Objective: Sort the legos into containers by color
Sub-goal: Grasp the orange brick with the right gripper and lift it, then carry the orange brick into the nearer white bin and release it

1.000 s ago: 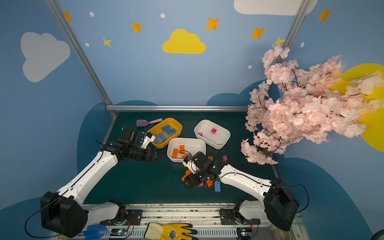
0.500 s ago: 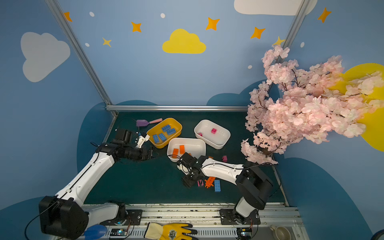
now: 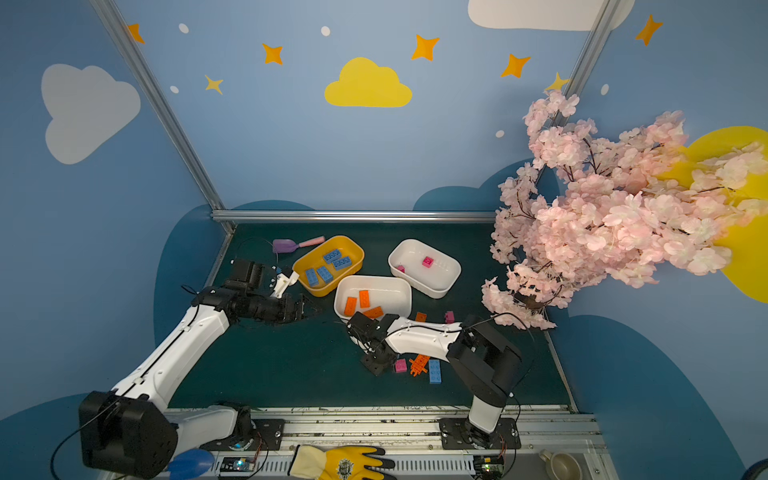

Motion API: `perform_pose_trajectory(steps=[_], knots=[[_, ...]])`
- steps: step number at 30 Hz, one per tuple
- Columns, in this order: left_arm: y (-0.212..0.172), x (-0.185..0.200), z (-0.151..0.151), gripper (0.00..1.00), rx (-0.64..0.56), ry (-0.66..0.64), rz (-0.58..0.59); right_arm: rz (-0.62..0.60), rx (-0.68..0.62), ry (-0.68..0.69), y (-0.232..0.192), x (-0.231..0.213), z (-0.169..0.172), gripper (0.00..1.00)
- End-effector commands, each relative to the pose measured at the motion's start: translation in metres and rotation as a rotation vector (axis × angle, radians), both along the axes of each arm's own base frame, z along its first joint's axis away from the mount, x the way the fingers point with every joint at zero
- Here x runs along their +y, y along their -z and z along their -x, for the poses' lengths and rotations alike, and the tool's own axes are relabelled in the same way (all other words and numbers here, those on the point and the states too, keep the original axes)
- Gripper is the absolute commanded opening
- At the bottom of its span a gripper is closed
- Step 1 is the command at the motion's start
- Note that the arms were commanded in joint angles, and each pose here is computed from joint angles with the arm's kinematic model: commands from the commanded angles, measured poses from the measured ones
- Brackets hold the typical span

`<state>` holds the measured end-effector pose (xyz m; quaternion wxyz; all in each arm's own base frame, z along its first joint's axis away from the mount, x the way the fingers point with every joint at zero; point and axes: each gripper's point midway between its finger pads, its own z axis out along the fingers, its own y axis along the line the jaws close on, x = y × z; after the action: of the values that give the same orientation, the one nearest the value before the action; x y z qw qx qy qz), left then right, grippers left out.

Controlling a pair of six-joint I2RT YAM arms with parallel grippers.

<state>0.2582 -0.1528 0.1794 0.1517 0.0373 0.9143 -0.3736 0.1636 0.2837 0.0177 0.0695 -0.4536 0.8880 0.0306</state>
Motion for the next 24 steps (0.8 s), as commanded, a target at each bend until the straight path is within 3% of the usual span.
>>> perform_pose_trajectory(steps=[1,3,12,17,24], knots=[[0.002,0.002,0.004,1.0,0.0,0.01,-0.004,0.037,-0.019,-0.003,-0.001,-0.004,0.0,0.32],[0.003,0.003,0.004,1.0,0.001,0.01,-0.007,0.013,-0.026,0.008,-0.011,-0.002,-0.001,0.27],[-0.014,0.001,0.002,1.0,-0.032,0.013,0.026,-0.186,-0.058,0.102,-0.1,-0.009,-0.02,0.23],[-0.017,-0.001,0.001,1.0,-0.032,0.014,0.041,-0.237,-0.097,0.101,-0.131,-0.017,-0.067,0.23],[-0.025,-0.001,0.0,1.0,-0.052,0.008,0.053,-0.211,-0.112,0.096,-0.13,-0.013,-0.145,0.23]])
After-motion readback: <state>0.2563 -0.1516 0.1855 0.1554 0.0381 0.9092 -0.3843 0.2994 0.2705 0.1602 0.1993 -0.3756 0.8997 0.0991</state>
